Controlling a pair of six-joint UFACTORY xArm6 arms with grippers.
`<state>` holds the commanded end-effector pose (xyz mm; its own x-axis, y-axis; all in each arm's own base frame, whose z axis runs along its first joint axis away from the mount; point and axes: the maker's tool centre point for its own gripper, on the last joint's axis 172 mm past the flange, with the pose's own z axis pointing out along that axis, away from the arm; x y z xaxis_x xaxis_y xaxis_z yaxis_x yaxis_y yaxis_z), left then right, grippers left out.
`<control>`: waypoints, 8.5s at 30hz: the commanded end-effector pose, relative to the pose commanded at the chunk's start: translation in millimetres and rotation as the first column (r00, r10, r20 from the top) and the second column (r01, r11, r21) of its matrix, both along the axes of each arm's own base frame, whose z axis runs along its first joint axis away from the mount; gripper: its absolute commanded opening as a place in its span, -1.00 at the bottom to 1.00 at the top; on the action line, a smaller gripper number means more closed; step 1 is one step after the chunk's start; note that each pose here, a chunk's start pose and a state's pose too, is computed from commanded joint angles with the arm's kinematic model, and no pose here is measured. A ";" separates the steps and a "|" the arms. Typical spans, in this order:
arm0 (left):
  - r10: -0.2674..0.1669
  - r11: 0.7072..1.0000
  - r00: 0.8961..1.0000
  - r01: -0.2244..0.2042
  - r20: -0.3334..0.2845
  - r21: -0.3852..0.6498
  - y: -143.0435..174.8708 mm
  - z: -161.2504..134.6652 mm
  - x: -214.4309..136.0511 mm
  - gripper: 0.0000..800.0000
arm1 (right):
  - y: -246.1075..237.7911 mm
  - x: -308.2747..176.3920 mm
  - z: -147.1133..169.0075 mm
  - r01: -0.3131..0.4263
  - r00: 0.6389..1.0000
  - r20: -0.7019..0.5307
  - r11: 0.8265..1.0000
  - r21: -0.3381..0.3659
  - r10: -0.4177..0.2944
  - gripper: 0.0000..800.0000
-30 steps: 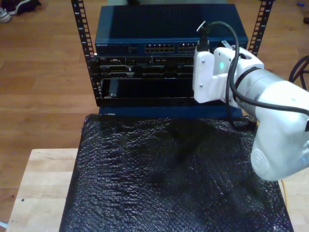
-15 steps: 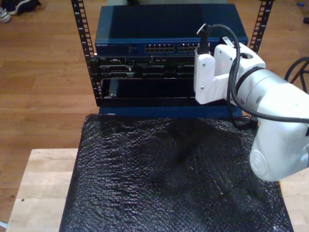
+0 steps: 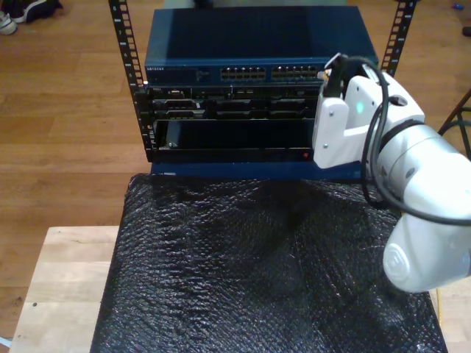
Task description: Grab the cable and plug it in
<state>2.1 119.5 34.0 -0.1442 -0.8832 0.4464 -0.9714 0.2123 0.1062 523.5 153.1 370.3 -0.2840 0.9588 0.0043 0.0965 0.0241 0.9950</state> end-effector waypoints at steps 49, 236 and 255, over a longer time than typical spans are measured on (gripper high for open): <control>0.000 1.000 1.000 0.000 0.000 0.000 0.0 0.0 0.0 1.00 | -36.7 58.0 -52.3 0.345 0.910 0.182 0.923 0.170 -0.373 -1.00; 0.000 1.000 1.000 0.000 0.000 -0.001 -0.4 0.1 -0.1 1.00 | -57.8 21.2 -63.6 0.313 0.940 -0.144 0.950 0.008 -0.308 0.04; 0.000 1.000 1.000 0.000 0.000 -0.001 -0.4 0.1 -0.1 1.00 | -251.3 16.2 -93.7 0.356 0.814 -0.393 0.902 -0.243 -0.427 0.45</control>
<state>2.0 119.1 34.1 -0.1439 -0.8825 0.4477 -0.9714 0.2124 0.1063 539.7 -98.2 276.6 0.1119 0.9867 -0.1178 0.5431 0.0385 0.8388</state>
